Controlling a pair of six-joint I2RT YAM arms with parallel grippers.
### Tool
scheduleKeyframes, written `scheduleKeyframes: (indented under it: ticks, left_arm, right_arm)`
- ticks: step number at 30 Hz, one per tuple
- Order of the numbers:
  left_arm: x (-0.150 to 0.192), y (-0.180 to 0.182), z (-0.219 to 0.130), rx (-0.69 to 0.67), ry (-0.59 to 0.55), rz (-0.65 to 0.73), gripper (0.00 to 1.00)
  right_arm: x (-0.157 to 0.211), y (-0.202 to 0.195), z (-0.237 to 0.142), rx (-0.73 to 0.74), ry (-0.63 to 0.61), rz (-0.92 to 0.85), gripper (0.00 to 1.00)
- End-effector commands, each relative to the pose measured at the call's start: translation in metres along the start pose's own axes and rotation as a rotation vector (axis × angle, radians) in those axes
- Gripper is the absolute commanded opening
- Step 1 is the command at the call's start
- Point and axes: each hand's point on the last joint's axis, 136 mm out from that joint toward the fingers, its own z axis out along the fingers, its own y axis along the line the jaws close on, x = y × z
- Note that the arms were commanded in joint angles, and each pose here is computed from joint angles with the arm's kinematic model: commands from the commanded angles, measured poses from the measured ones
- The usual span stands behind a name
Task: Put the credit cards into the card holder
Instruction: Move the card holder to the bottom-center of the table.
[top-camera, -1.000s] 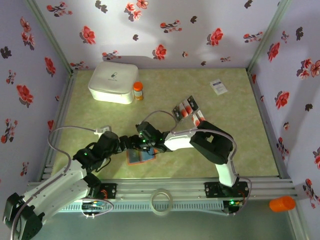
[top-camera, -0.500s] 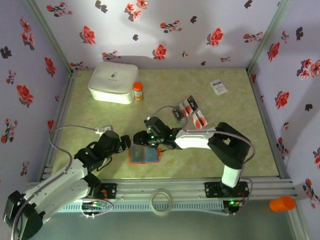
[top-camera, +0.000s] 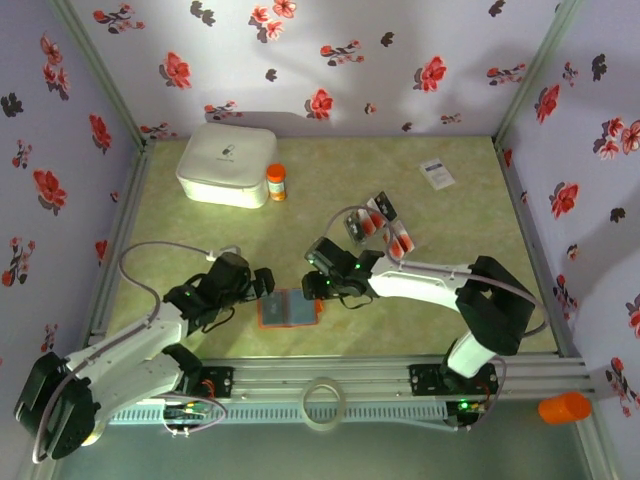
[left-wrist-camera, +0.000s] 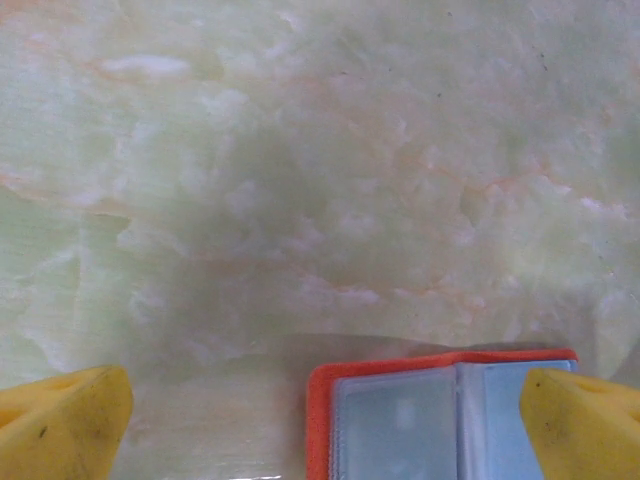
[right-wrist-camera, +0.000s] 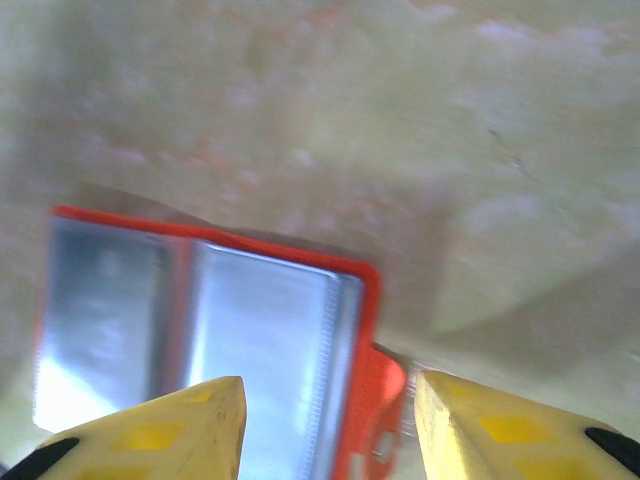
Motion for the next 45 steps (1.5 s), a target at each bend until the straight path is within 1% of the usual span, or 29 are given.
scheduleKeyframes:
  ticks: [1,5,9,11,15,16,26,32,33,34,36,38,41,45]
  left_arm:
    - [-0.009,-0.019,-0.002,0.057,-0.014,0.017,1.00]
    - [-0.008,-0.023,0.001,0.060,-0.006,0.023,1.00]
    - [-0.005,-0.025,0.003,0.059,0.003,0.028,1.00]
    - [-0.004,-0.026,0.005,0.061,0.004,0.031,1.00]
    - [-0.003,-0.026,0.007,0.059,0.007,0.031,1.00]
    - [-0.003,-0.027,0.007,0.060,0.007,0.032,1.00]
    - [-0.001,-0.032,0.009,0.066,0.013,0.063,1.00]
    - [0.001,-0.037,0.011,0.074,0.019,0.084,1.00]
    - [0.001,-0.038,0.011,0.075,0.020,0.088,1.00]
    - [0.002,-0.040,0.012,0.078,0.021,0.087,1.00]
    - [0.002,-0.042,0.013,0.083,0.022,0.088,1.00]
    - [0.003,-0.044,0.014,0.086,0.023,0.083,1.00]
    - [0.003,-0.044,0.015,0.083,0.023,0.070,1.00]
    - [0.002,-0.043,0.015,0.070,0.007,0.053,1.00]
  right_arm:
    - [0.011,-0.018,0.003,0.116,0.040,-0.067,0.49]
    - [0.014,-0.023,0.014,0.140,0.060,-0.069,0.48]
    - [0.016,-0.027,0.021,0.158,0.071,-0.064,0.42]
    - [0.016,-0.030,0.021,0.171,0.066,-0.059,0.32]
    - [0.012,-0.040,0.019,0.185,0.051,-0.024,0.03]
    - [0.011,-0.043,0.019,0.184,0.045,-0.012,0.00]
    - [0.016,-0.082,-0.001,0.231,-0.010,0.092,0.00]
    - [0.018,-0.101,-0.015,0.263,-0.032,0.115,0.00]
    - [0.018,-0.102,-0.016,0.264,-0.032,0.115,0.05]
    - [0.018,-0.102,-0.018,0.260,-0.032,0.116,0.14]
    - [0.017,-0.100,-0.022,0.244,-0.036,0.116,0.27]
    - [0.012,-0.095,-0.031,0.223,-0.045,0.111,0.35]
    - [-0.005,-0.087,-0.053,0.208,-0.086,0.077,0.41]
    - [-0.037,-0.092,-0.090,0.235,-0.149,0.045,0.44]
